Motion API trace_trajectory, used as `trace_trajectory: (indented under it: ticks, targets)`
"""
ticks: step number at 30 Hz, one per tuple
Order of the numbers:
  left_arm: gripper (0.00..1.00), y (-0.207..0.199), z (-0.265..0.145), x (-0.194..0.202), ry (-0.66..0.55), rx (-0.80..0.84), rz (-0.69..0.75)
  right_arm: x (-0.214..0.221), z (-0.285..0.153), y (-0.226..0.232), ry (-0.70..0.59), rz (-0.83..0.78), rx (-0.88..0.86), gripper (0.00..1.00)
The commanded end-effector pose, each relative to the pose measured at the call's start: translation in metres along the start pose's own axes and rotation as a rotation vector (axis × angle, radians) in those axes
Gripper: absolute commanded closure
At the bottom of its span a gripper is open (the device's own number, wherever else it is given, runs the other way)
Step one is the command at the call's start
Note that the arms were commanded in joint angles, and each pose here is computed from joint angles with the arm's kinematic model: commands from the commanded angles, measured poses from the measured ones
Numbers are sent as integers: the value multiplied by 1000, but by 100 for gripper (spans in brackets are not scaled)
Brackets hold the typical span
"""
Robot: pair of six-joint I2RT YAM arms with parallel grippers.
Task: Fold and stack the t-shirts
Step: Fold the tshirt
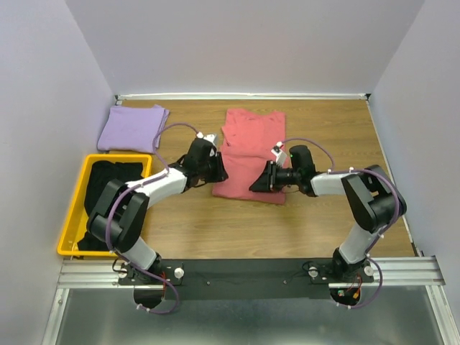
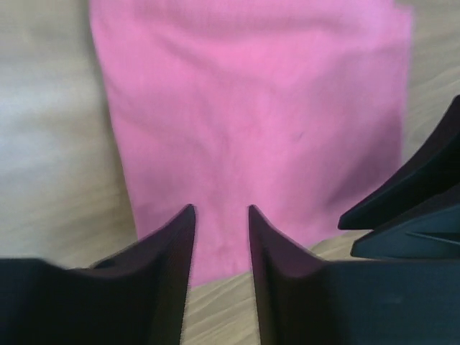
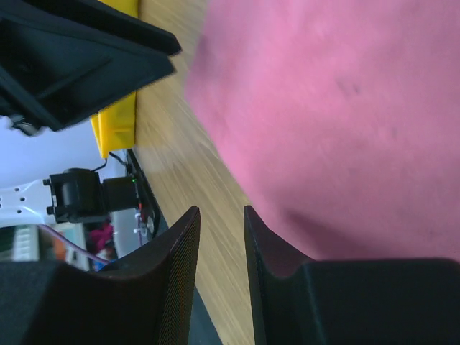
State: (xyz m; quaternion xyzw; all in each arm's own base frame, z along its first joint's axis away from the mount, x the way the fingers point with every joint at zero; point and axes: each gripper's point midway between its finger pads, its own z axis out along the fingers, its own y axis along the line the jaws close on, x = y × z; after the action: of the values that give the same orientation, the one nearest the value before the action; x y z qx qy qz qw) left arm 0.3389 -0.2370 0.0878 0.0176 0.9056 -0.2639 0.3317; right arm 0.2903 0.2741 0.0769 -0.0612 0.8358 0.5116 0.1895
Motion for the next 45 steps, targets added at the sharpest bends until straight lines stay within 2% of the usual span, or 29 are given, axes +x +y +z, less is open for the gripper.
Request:
trace_trajectory:
  ticks: [1, 3, 8, 14, 20, 22, 23, 26, 27, 30, 33, 36, 42, 45]
  targets:
    - [67, 32, 16, 50, 96, -85, -65, 15, 9, -4, -13, 70, -62, 62]
    - [76, 40, 18, 61, 118, -114, -98, 20, 11, -15, -11, 66, -36, 62]
    - [85, 58, 16, 79, 123, -180, -141, 54, 10, -58, 38, 114, 50, 63]
    - [86, 71, 5, 102, 152, -214, -165, 58, -27, -94, -23, 188, 85, 63]
    - [86, 69, 0, 100, 138, -202, -158, 49, -40, -86, -45, 190, 37, 63]
    - [83, 61, -2, 90, 118, -175, -151, 43, -42, -75, -47, 172, 7, 63]
    - [75, 52, -5, 84, 103, -149, -138, 36, -44, -66, -57, 147, -2, 63]
    - [62, 33, -14, 60, 38, -99, -119, 21, -46, -41, -68, 79, -12, 63]
    - [53, 28, -17, 54, 18, -89, -116, 16, -45, -33, -72, 65, -20, 63]
    - [42, 20, -31, 26, -87, -85, -126, 5, -33, -5, -69, 27, -55, 63]
    - [38, 28, -44, 9, -190, -132, -144, 3, -11, 16, -53, 13, -88, 63]
    - [37, 21, -53, 0, -248, -87, -163, 5, 14, 37, -25, 5, -151, 63]
    - [37, 23, -58, 21, -277, -9, -226, 32, 73, 35, 83, 1, -175, 63]
    - [37, 27, -59, 29, -282, -3, -239, 42, 89, 11, 92, 60, -121, 63]
